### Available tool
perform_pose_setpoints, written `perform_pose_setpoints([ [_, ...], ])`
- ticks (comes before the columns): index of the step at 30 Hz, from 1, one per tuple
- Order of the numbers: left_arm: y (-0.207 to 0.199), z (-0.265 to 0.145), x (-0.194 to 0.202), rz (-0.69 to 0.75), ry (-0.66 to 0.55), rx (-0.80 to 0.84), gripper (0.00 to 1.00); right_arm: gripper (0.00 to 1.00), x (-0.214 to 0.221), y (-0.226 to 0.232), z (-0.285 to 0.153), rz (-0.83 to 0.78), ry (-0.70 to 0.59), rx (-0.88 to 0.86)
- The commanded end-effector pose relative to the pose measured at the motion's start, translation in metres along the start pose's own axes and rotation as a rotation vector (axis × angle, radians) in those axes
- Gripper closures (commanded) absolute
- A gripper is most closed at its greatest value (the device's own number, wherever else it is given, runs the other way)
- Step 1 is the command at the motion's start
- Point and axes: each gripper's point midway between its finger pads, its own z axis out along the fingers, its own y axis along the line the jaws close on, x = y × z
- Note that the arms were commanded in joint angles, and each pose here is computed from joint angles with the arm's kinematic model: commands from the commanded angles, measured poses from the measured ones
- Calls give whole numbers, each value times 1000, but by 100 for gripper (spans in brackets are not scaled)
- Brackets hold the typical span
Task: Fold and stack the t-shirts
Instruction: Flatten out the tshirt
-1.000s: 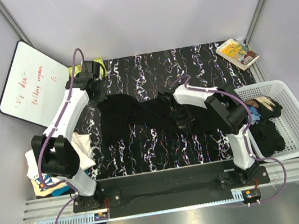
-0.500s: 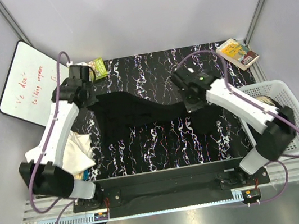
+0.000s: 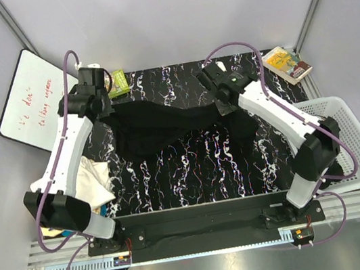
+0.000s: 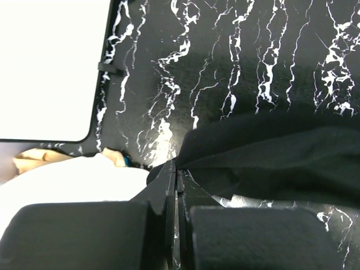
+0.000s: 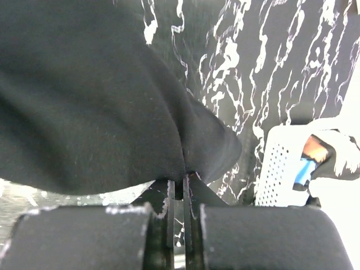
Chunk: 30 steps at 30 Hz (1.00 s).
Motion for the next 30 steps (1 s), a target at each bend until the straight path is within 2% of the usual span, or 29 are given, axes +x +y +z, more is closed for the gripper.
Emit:
perform_pose_setpoints([
  [1, 24, -52, -27, -52, -160, -9, 100, 100, -30, -21, -63, 78, -184, -74],
  [7, 35, -82, -2, -80, -188, 24, 100, 100, 0, -19, -99, 100, -188, -226],
  [10, 36, -91, 7, -106, -193, 44, 100, 100, 8, -8, -119, 74, -227, -359],
  [12, 36, -103, -1, -137, -235, 60, 100, 100, 5, -13, -124, 63, -281, -361],
  [15, 37, -103, -18, -126, -263, 41, 100, 100, -5, -14, -114, 22, -302, -327],
  [16, 36, -98, -24, -120, -271, 35, 100, 100, -8, -9, -101, -3, -274, -314],
  [18, 24, -77, -30, -65, -233, 38, 100, 96, -13, -5, -81, -35, -241, -317],
  [19, 14, -54, -29, -33, -184, 35, 100, 94, -10, 3, -57, -68, -175, -311],
  [20, 8, -44, -32, -3, -168, 40, 100, 86, -10, -1, -38, -56, -134, -306],
  [21, 2, -31, -30, 27, -132, 50, 100, 84, -8, 10, -25, -51, -88, -365],
  [22, -9, -1, -21, 63, -55, 43, 100, 82, -2, 14, 10, -83, -10, -346],
  [24, -19, 25, -13, 87, 22, 44, 100, 70, -6, 10, 49, -46, 48, -345],
  [25, -30, 52, 1, 109, 97, 54, 100, 63, -11, 14, 84, -23, 104, -317],
  [27, -37, 74, 10, 101, 156, 60, 100, 53, -20, 4, 121, 6, 153, -262],
  [28, -45, 92, 22, 111, 207, 71, 100, 40, -14, 9, 157, 56, 216, -222],
  [29, -48, 97, 23, 103, 217, 72, 100, 18, -47, 2, 159, 93, 152, -189],
  [30, -50, 103, 24, 107, 226, 72, 100, 15, -57, -11, 167, 108, 134, -109],
])
